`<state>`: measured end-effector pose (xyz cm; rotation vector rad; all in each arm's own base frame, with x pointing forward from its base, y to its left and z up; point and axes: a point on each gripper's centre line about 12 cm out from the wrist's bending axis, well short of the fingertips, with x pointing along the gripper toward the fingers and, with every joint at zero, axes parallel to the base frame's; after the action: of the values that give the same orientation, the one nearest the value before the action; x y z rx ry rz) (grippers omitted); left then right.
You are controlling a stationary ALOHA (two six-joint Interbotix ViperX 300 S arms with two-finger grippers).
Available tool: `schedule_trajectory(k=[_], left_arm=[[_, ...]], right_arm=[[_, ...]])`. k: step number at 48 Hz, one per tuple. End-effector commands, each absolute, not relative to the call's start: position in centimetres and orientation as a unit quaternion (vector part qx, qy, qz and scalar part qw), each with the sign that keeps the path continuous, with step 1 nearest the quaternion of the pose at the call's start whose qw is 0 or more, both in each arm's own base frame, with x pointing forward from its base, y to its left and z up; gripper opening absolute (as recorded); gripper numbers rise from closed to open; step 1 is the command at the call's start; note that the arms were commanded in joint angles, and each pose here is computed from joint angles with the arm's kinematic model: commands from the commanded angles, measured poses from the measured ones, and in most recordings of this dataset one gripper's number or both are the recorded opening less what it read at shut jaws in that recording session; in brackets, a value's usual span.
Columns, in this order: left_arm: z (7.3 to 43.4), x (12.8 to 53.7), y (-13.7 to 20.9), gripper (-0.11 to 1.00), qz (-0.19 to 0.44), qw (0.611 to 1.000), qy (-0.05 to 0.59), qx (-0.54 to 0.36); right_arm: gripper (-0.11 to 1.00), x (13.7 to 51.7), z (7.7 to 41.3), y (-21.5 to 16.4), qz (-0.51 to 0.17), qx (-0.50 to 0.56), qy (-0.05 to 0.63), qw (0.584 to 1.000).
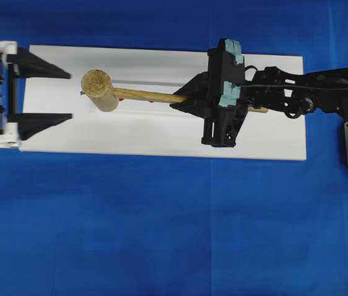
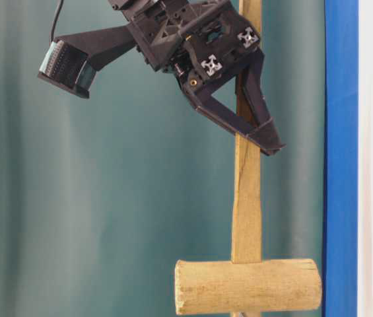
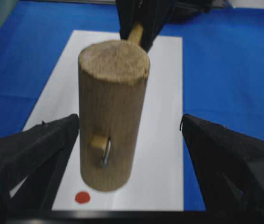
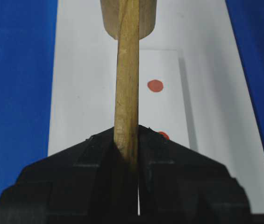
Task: Hit the mark with a hammer.
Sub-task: 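Carry the mallet head back toward the left gripper, then close the left gripper around the mallet head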
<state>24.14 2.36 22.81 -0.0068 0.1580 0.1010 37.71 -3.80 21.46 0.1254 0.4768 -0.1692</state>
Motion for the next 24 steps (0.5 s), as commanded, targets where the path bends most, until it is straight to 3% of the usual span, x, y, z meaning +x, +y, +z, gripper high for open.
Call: schedule_trajectory(k=[1,24], left_arm=[[23.6,25.8,2.8,0.94,0.057,0.996,0.067,-0.004],[23.3,30.0,4.5,0.94,0.076,0.993,0.094,-0.008]], right_arm=[[0.02,38.3,23.2,-3.8,-0.083,0.059,0.210,0.972],[0.02,38.3,23.3,-3.6,-0.081,0.058,0.209,0.973]])
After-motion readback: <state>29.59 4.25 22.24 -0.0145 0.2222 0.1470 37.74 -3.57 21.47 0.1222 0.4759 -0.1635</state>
